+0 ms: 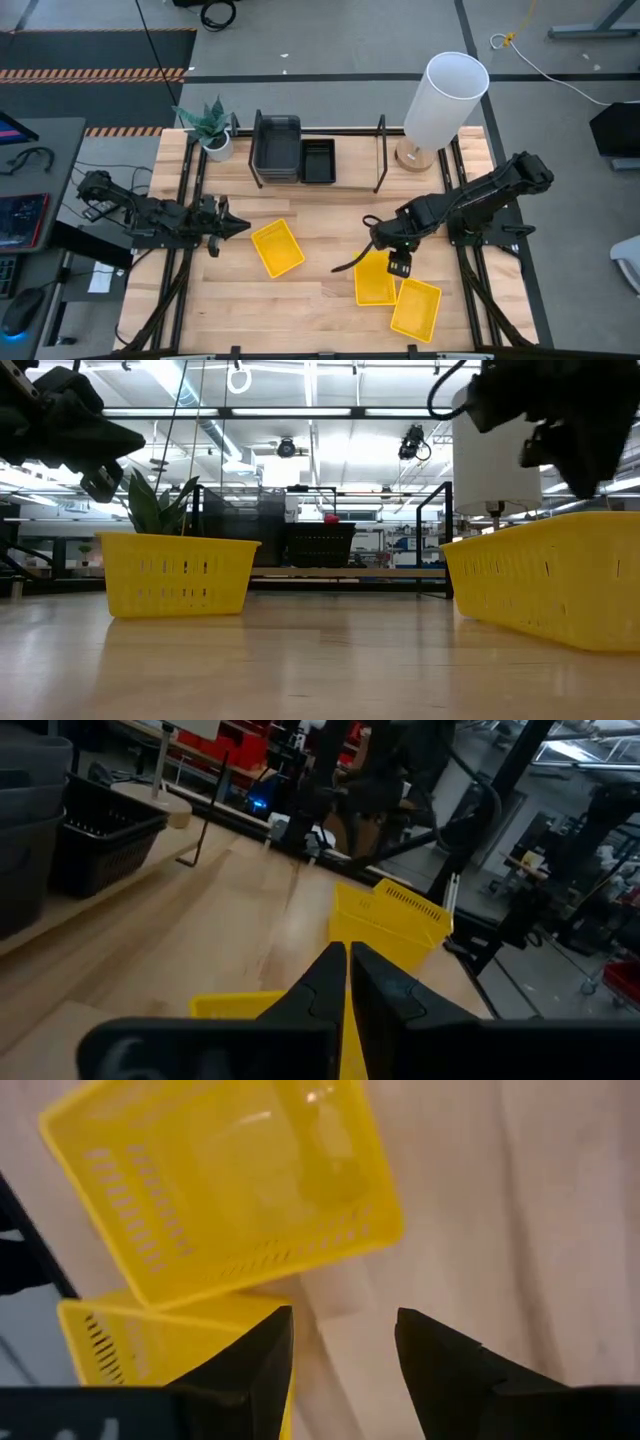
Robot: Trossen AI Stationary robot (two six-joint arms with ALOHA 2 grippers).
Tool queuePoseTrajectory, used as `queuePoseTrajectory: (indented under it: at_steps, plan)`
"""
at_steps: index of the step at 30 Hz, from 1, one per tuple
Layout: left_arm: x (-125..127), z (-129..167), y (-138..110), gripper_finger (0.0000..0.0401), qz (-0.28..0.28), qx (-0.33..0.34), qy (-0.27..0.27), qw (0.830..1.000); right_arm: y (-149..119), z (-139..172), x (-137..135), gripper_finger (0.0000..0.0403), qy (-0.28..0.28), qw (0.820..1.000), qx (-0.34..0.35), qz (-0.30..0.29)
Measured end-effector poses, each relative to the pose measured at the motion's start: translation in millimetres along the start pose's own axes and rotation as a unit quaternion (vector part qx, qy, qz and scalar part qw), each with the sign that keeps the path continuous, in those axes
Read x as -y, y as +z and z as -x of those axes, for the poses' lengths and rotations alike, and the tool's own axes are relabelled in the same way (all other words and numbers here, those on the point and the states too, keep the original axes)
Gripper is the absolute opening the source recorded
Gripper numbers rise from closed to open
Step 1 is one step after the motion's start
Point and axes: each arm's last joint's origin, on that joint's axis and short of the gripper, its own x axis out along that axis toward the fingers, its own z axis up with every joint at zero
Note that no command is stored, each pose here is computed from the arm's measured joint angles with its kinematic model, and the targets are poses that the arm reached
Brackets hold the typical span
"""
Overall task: Stack baskets on shelf by color
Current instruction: Stack the right yellow basket on top of the yellow middle basket
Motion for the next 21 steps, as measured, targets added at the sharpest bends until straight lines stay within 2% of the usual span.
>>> queuePoseTrajectory:
  at_steps: [7,11,21]
  plan:
    - [0,0,0,0.0035,0.000,0.001,0.000,1.000,-22,-22,-6,0.0179,0.016,0.998,-0.062,-0.002]
    - [0,0,0,0.0034,0.000,0.001,0.000,1.000,-36,-32,-10,0.0179,0.005,0.996,-0.085,-0.016]
    - [0,0,0,0.0026,0.001,0.001,0.000,1.000,-55,-40,-28,0.0179,0.015,0.996,-0.082,-0.009]
